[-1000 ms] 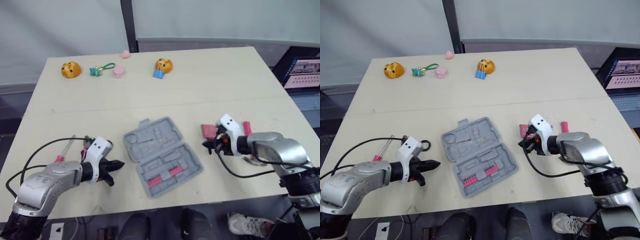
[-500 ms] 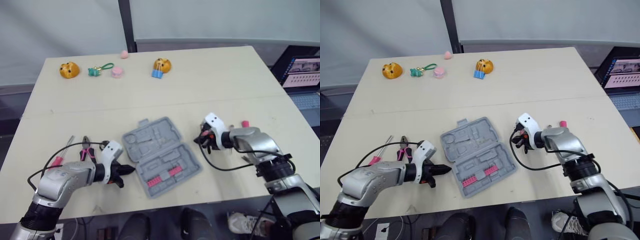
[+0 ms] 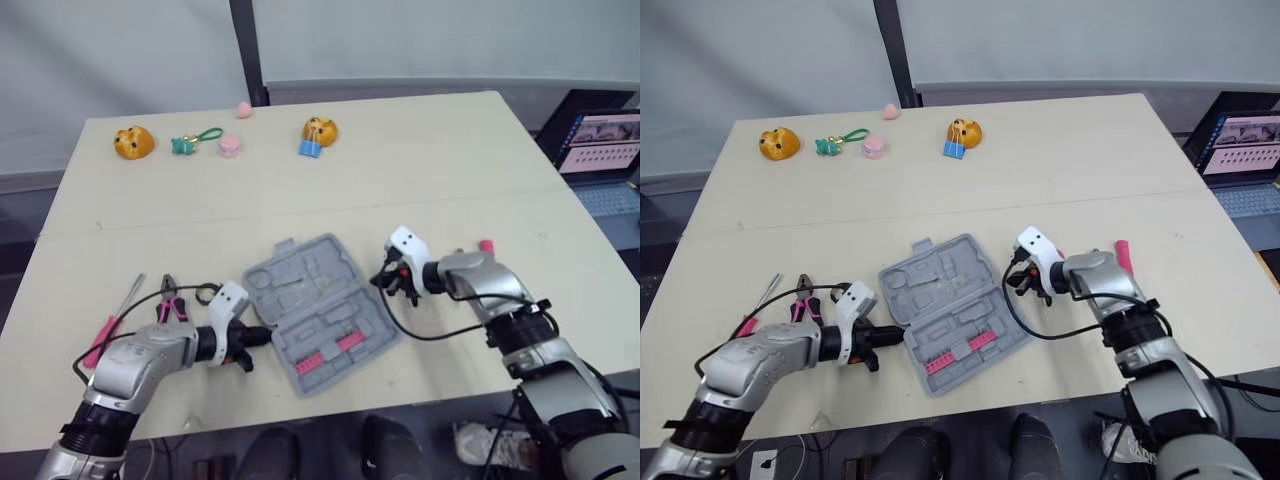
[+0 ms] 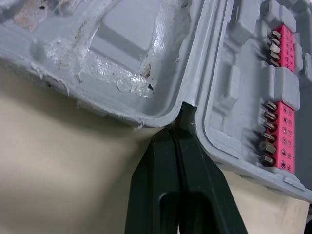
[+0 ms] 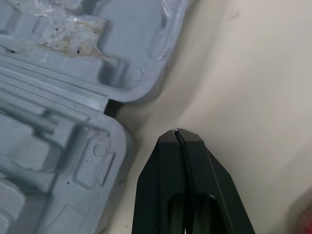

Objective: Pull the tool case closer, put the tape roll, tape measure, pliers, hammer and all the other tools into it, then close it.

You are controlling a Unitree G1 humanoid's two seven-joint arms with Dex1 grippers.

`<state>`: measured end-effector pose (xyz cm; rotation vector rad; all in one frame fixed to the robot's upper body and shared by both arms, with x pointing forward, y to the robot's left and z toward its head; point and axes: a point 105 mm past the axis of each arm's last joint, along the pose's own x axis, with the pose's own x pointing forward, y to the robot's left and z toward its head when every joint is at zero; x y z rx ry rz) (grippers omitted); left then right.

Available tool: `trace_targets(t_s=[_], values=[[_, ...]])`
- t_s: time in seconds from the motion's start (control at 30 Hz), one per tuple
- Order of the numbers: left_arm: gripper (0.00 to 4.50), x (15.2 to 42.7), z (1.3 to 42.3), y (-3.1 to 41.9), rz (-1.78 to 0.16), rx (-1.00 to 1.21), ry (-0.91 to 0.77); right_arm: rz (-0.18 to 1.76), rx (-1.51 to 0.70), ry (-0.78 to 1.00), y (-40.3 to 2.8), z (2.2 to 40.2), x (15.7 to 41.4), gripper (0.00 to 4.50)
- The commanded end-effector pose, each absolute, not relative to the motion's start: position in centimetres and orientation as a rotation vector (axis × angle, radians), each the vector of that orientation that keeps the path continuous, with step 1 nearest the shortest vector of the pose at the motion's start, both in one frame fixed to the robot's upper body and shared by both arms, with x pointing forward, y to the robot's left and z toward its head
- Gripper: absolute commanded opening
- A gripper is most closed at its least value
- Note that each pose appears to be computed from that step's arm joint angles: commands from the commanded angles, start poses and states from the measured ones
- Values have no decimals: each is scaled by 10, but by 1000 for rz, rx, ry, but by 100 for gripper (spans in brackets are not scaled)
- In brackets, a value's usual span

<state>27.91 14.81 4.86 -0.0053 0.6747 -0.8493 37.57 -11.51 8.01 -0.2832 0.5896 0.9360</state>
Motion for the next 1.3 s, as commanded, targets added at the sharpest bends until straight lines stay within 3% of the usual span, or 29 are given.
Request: trace_targets(t_s=[0.03,0.53,1.3], values=[[0,280,41,148,-836,6,690,1003,-280,560,-101,88,371,3],[0,276,40,154,-845,-18,728,1046,-276,589,-103,85,336,3],[0,236,39,147,-936,-48,839,1024,-189,670,-103,75,269,3]])
